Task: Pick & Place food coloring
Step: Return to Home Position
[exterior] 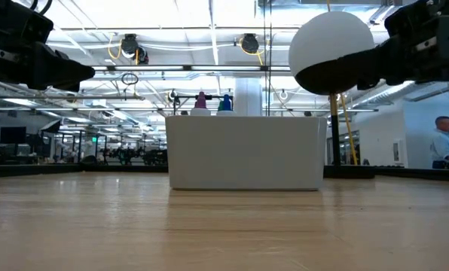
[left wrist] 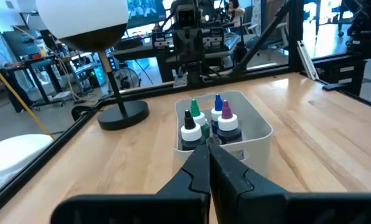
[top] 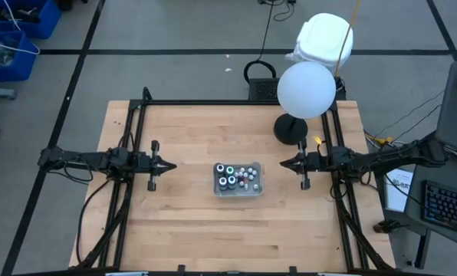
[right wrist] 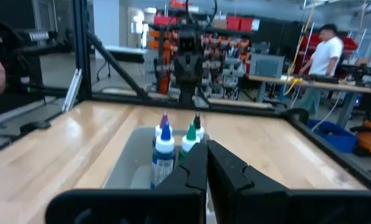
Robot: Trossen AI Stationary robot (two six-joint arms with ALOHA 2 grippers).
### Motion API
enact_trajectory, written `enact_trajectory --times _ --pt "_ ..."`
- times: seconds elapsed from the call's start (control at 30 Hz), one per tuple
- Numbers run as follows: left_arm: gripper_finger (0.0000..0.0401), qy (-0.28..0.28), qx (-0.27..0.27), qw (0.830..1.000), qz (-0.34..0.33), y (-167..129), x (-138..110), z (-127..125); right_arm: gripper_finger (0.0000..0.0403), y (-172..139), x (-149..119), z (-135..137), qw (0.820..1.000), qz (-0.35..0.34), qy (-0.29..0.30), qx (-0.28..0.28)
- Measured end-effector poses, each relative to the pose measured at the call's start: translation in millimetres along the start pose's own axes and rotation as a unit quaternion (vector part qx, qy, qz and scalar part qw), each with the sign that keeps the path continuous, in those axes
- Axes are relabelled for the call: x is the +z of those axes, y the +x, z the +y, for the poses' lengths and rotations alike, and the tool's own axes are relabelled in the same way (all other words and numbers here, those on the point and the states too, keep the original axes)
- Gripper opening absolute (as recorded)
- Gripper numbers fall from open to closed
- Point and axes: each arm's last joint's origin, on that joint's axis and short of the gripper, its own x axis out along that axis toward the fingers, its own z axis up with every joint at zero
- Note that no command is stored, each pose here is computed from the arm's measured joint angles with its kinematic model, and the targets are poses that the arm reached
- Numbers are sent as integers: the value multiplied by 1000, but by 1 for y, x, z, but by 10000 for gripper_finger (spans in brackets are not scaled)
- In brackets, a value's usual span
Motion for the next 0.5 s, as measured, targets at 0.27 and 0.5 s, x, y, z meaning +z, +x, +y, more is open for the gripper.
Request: enact_trajectory --times 0.27,0.5 --pt "4 0 -1 1000 0 0 0 0 0 -16 4 0 1000 1 0 -1" --pt "4 0 -1 1000 1 0 0 0 0 -34 9 -1 1000 -23 0 -4"
